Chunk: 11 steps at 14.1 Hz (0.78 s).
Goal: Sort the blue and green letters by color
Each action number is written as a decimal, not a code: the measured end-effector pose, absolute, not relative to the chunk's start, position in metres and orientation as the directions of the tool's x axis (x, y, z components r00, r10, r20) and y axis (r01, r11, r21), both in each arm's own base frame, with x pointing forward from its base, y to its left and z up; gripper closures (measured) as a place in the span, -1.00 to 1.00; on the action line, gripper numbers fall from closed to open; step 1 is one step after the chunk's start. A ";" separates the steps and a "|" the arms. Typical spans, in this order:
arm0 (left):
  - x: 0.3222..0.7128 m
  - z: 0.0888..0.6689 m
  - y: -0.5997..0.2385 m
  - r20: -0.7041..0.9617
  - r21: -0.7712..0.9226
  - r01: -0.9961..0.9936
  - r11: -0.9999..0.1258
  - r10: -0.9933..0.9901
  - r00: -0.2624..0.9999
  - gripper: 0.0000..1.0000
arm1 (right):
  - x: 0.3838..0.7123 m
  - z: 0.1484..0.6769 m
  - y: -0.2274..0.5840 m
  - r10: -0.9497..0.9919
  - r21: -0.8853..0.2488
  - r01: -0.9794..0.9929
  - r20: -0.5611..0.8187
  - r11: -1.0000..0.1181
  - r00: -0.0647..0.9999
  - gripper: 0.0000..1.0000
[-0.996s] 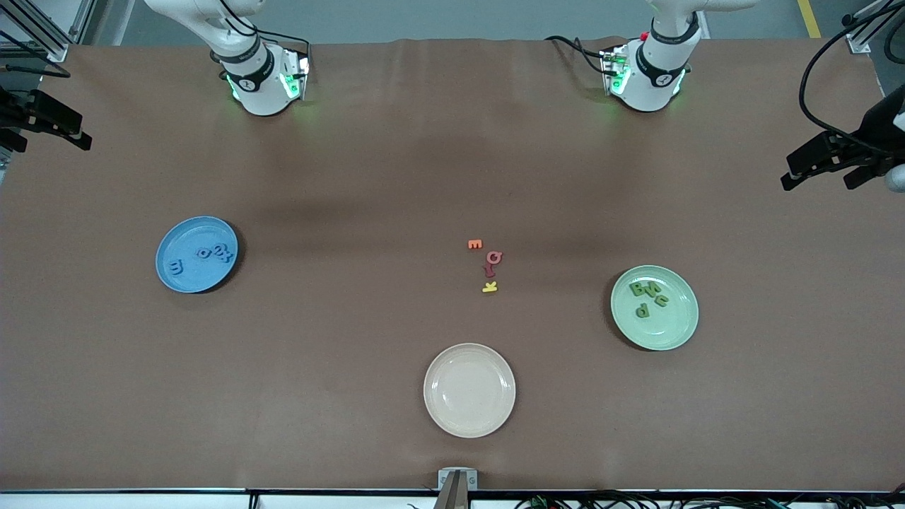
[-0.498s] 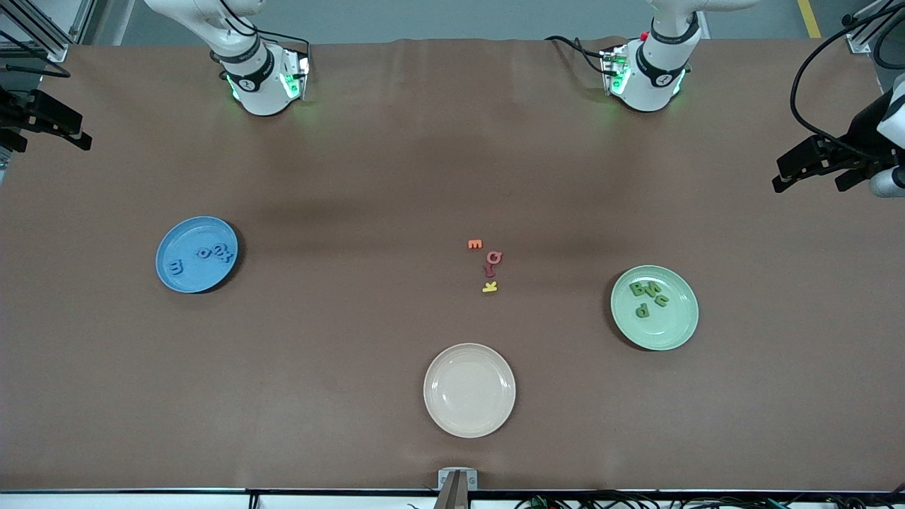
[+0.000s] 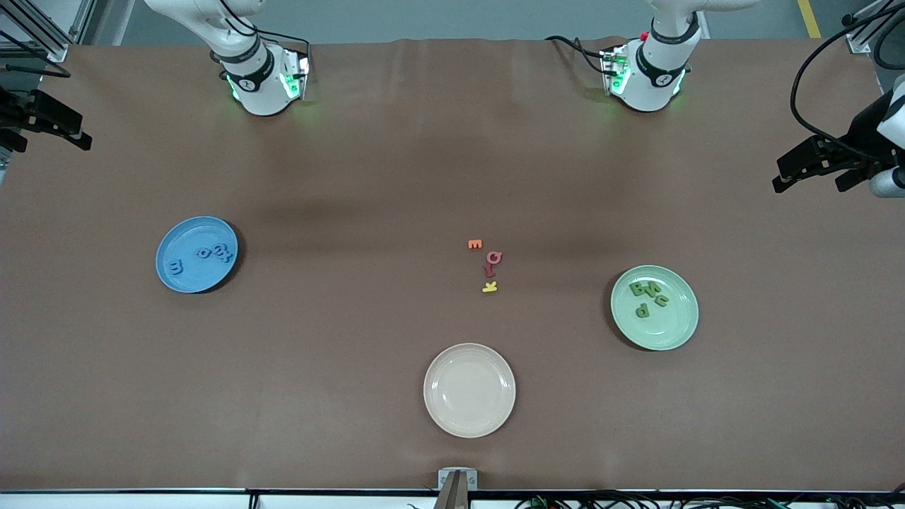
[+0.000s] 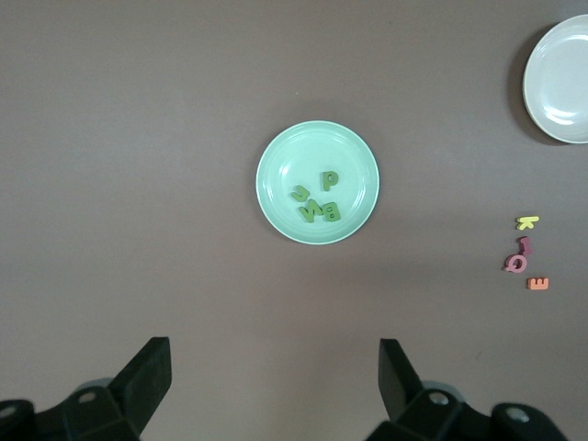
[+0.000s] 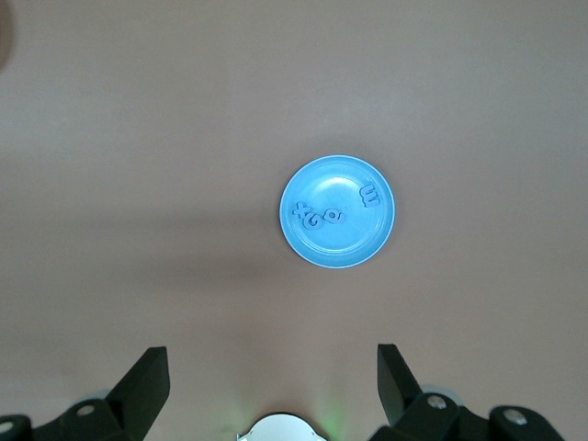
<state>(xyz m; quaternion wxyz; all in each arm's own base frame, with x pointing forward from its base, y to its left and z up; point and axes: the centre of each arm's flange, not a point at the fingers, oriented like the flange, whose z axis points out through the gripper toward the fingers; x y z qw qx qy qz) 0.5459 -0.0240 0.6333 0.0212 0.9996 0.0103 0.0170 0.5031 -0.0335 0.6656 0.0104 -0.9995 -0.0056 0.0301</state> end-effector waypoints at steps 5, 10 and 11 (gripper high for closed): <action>0.546 0.640 -0.023 0.048 0.044 0.020 -0.999 0.022 0.999 -0.99 | 0.503 0.666 -0.034 0.012 -0.021 0.011 -0.060 -1.000 0.998 -1.00; 0.546 0.641 -0.023 0.049 0.044 0.020 -0.999 0.023 0.999 -0.99 | 0.503 0.666 -0.034 0.012 -0.021 0.011 -0.060 -1.000 0.998 -1.00; 0.546 0.641 -0.023 0.049 0.044 0.020 -0.999 0.023 0.999 -0.99 | 0.503 0.666 -0.034 0.012 -0.021 0.011 -0.060 -1.000 0.998 -1.00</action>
